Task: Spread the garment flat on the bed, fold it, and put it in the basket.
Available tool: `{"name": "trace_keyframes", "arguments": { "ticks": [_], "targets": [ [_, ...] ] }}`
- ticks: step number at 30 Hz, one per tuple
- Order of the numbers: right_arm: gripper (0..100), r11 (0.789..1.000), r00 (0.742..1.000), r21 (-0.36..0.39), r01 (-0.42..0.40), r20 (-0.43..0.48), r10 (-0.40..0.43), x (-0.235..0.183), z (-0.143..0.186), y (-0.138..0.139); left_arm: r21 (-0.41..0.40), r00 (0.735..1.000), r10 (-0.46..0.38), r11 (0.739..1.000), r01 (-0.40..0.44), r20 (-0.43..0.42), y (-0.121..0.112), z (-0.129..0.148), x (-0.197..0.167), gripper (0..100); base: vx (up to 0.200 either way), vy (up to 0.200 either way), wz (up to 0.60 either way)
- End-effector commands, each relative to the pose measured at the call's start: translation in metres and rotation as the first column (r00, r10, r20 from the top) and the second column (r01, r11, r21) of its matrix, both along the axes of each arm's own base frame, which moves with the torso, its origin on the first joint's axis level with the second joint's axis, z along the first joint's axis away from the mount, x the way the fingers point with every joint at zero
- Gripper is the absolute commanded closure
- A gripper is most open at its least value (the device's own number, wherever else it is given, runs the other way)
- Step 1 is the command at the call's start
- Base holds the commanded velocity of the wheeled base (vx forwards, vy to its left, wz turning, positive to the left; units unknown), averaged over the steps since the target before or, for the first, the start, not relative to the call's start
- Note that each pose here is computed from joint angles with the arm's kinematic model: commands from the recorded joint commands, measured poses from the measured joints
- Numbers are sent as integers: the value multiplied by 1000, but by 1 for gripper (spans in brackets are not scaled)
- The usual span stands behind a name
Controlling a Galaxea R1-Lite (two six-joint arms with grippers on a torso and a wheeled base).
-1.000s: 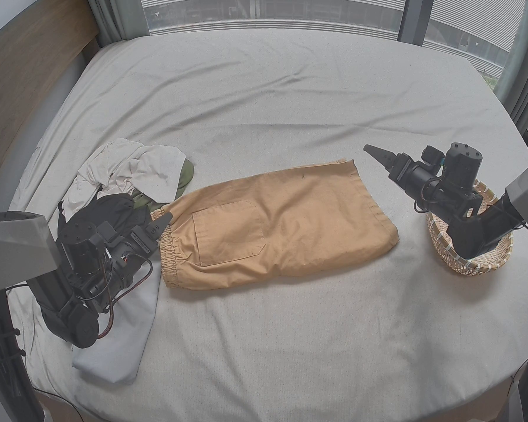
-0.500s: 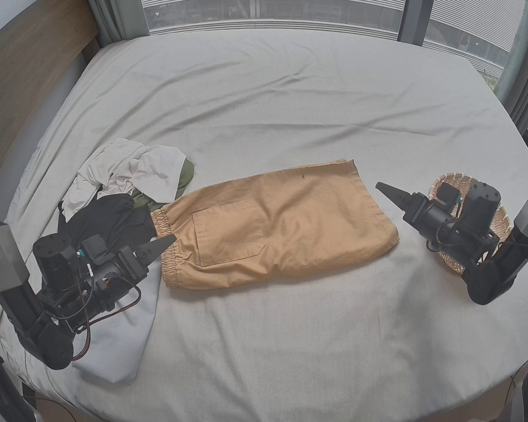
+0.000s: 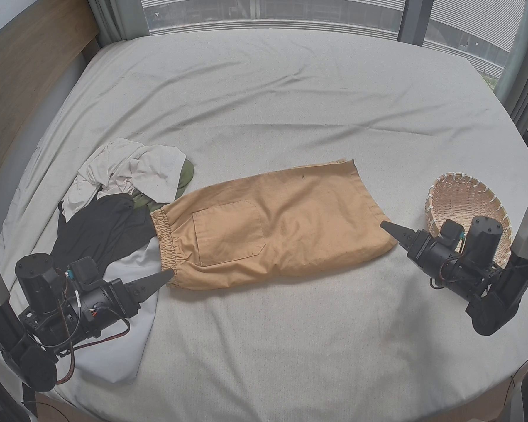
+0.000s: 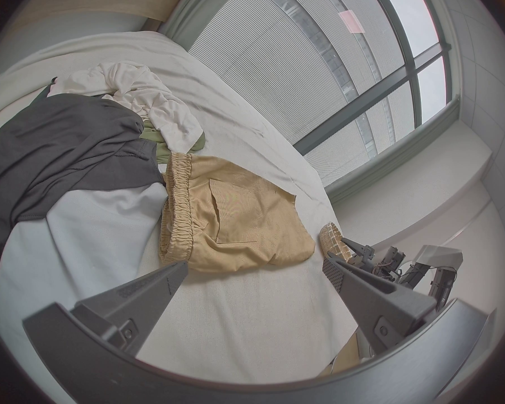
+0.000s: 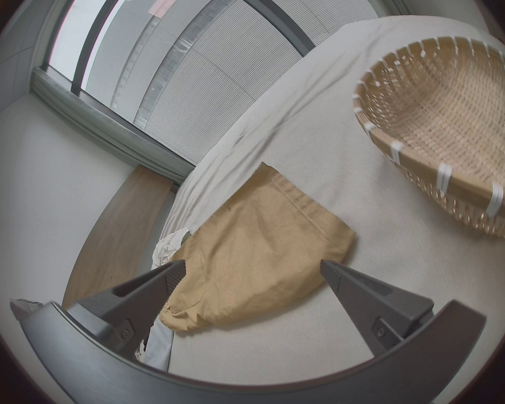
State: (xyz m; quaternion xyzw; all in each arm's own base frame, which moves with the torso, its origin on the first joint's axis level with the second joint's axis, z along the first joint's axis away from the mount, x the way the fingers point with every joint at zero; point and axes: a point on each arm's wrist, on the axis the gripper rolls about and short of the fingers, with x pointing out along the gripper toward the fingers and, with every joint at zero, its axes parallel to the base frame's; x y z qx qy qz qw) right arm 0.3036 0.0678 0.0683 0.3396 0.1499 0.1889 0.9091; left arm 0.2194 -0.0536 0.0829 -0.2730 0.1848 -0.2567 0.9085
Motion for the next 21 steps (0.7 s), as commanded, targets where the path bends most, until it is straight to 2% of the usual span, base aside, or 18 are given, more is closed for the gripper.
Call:
{"name": "trace_keyframes", "arguments": {
  "ticks": [1,11,16,21],
  "targets": [
    [0,1000,996,-12,6,-84,-7,6,-28,1,14,1000,-4,1000,4,3,0,-1,-3,0,0,0,0],
    [0,1000,994,-18,13,-108,-15,19,-43,2,79,1000,-20,997,19,6,0,-8,-3,0,0,0,0],
    [0,1000,993,-20,17,-113,-19,28,-48,3,79,1000,-20,997,19,6,0,-8,-3,0,0,0,0],
    [0,998,992,-34,60,-110,-63,44,-53,7,81,1000,-11,997,11,5,2,-8,-3,0,0,0,0]
  ]
}}
